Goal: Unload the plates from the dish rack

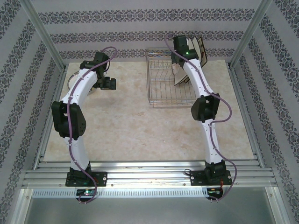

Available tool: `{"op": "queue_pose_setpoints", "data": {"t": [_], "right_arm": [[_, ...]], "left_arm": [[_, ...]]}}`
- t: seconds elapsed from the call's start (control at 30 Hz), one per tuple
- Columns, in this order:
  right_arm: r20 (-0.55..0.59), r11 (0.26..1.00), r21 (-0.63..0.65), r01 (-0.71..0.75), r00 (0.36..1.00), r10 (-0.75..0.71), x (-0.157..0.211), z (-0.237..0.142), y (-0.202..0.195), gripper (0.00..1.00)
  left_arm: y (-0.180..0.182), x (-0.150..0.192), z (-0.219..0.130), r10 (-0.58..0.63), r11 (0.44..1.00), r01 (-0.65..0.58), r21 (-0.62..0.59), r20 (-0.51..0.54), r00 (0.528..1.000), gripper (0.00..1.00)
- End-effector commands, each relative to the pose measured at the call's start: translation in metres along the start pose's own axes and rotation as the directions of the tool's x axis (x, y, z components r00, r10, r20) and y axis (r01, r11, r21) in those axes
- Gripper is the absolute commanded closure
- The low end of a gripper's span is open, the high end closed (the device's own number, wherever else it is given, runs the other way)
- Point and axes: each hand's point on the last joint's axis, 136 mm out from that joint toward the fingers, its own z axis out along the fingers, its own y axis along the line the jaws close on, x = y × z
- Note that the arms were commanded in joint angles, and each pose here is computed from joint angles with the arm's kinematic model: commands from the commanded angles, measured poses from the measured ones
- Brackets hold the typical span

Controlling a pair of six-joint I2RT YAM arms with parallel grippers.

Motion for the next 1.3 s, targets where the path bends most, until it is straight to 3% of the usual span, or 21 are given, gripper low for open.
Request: {"op": "queue_pose_setpoints", "data": {"t": [0.0, 0.2, 0.53, 0.6, 0.7, 0.83, 0.9, 1.03, 1.13, 1.27], "right_arm": [[0.148, 0.997, -0.070, 0.013, 0.989, -0.003, -0.054, -0.078, 0.010, 1.00], [0.149, 0.997, -0.071, 0.042, 0.988, -0.031, -0.060, -0.118, 0.002, 1.00], [0.020, 0.942, -0.337, -0.018, 0.999, 0.026, -0.033, -0.152, 0.028, 1.00], [-0.032, 0.896, -0.439, -0.057, 0.998, 0.048, -0.024, -0.159, 0.038, 1.00], [-0.109, 0.741, -0.657, -0.139, 0.990, 0.088, -0.009, -0.175, 0.066, 1.00], [-0.221, 0.398, -0.878, -0.264, 0.963, 0.151, 0.009, -0.205, 0.095, 1.00], [-0.260, 0.306, -0.904, -0.297, 0.953, 0.156, 0.023, -0.212, 0.103, 1.00], [-0.313, 0.305, -0.890, -0.338, 0.941, 0.129, 0.061, -0.207, 0.111, 1.00], [-0.378, 0.263, -0.878, -0.399, 0.917, 0.131, 0.085, -0.200, 0.116, 1.00], [-0.431, 0.280, -0.851, -0.445, 0.895, 0.113, 0.116, -0.187, 0.122, 1.00]], "left_arm": [[0.005, -0.004, -0.014, 0.023, 0.999, -0.022, -0.023, 0.015, 1.000, 0.00], [0.005, -0.004, -0.012, 0.020, 0.999, -0.019, -0.027, 0.009, 1.000, 0.00], [0.008, -0.004, -0.012, 0.019, 0.999, -0.019, -0.044, 0.004, 1.000, 0.00], [0.009, -0.004, -0.012, 0.016, 0.999, -0.016, -0.044, 0.004, 1.000, 0.00], [0.008, -0.003, -0.010, 0.012, 0.999, -0.012, -0.032, -0.001, 1.000, 0.00], [0.006, -0.002, -0.008, 0.008, 1.000, -0.008, -0.019, -0.007, 1.000, 0.00], [0.004, -0.002, -0.007, 0.008, 1.000, -0.008, -0.010, -0.007, 1.000, 0.00], [0.005, -0.004, -0.007, 0.003, 1.000, -0.003, -0.016, 0.003, 1.000, 0.00], [0.008, -0.005, -0.006, -0.001, 0.999, 0.001, -0.033, 0.015, 1.000, 0.00], [0.008, -0.010, -0.010, -0.011, 1.000, 0.012, -0.023, 0.038, 0.999, 0.00]]}}
